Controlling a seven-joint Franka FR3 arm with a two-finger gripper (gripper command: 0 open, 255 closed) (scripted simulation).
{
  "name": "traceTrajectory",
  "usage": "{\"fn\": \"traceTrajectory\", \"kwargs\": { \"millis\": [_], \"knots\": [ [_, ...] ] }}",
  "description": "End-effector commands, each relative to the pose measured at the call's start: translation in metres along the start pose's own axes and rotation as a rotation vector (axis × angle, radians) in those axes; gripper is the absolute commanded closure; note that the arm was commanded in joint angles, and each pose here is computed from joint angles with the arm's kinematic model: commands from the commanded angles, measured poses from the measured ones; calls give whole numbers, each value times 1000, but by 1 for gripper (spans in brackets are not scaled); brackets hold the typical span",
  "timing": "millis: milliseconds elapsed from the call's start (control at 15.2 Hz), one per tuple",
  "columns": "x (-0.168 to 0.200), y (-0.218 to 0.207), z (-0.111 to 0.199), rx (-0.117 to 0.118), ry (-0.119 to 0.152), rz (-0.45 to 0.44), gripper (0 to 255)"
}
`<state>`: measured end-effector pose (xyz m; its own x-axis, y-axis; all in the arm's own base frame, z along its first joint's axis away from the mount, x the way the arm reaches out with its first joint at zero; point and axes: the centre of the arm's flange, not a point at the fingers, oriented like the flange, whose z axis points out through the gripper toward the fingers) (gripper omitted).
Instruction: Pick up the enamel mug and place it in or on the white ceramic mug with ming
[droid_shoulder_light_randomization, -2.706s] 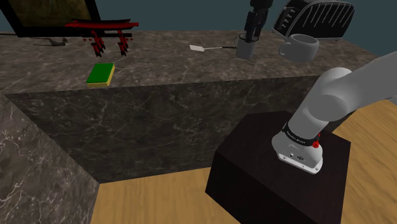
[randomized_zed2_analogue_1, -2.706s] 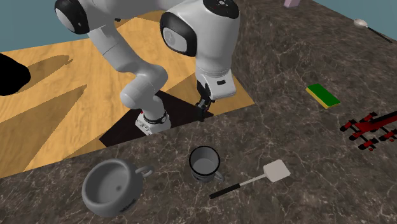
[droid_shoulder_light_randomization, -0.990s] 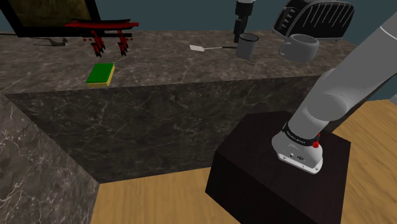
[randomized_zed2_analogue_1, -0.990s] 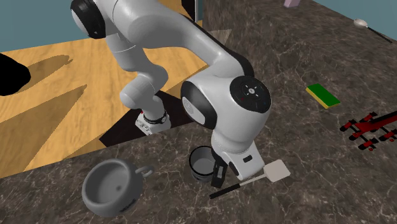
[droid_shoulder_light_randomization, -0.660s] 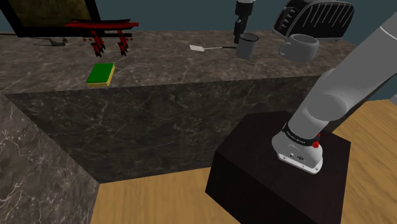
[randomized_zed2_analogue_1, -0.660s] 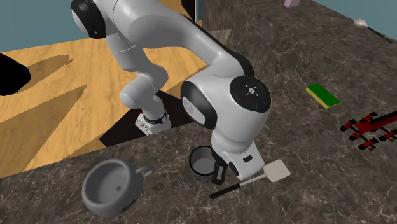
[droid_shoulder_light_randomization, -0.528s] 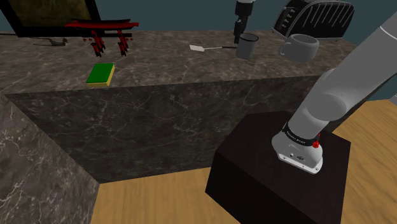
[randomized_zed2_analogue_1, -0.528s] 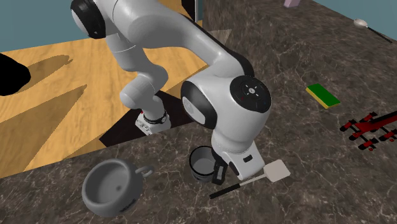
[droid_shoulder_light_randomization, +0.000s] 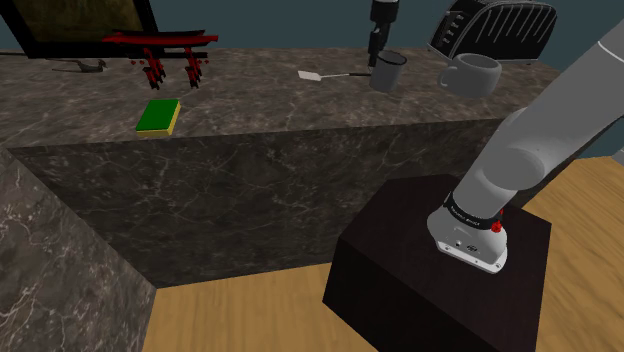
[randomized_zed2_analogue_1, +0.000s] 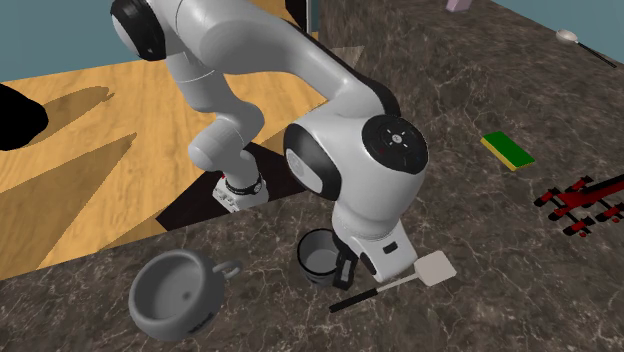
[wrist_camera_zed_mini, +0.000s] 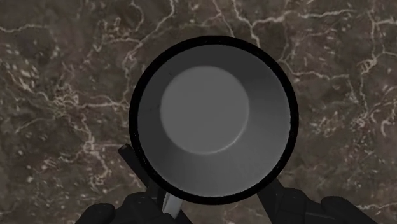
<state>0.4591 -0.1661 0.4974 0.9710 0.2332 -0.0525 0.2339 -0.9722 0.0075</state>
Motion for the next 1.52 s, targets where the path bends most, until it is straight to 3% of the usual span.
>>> {"fn": "traceTrajectory", "kwargs": {
  "millis": [0,1122,1188,1254,1452],
  "knots": [
    [0,0,-10,0,0,0,255],
    [-5,1,-99,0,0,0,255],
    [-4,1,-94,0,0,0,255],
    [-4,1,-94,0,0,0,0],
    [18,-17,-66,14,-16,-135,0]
  ]
}}
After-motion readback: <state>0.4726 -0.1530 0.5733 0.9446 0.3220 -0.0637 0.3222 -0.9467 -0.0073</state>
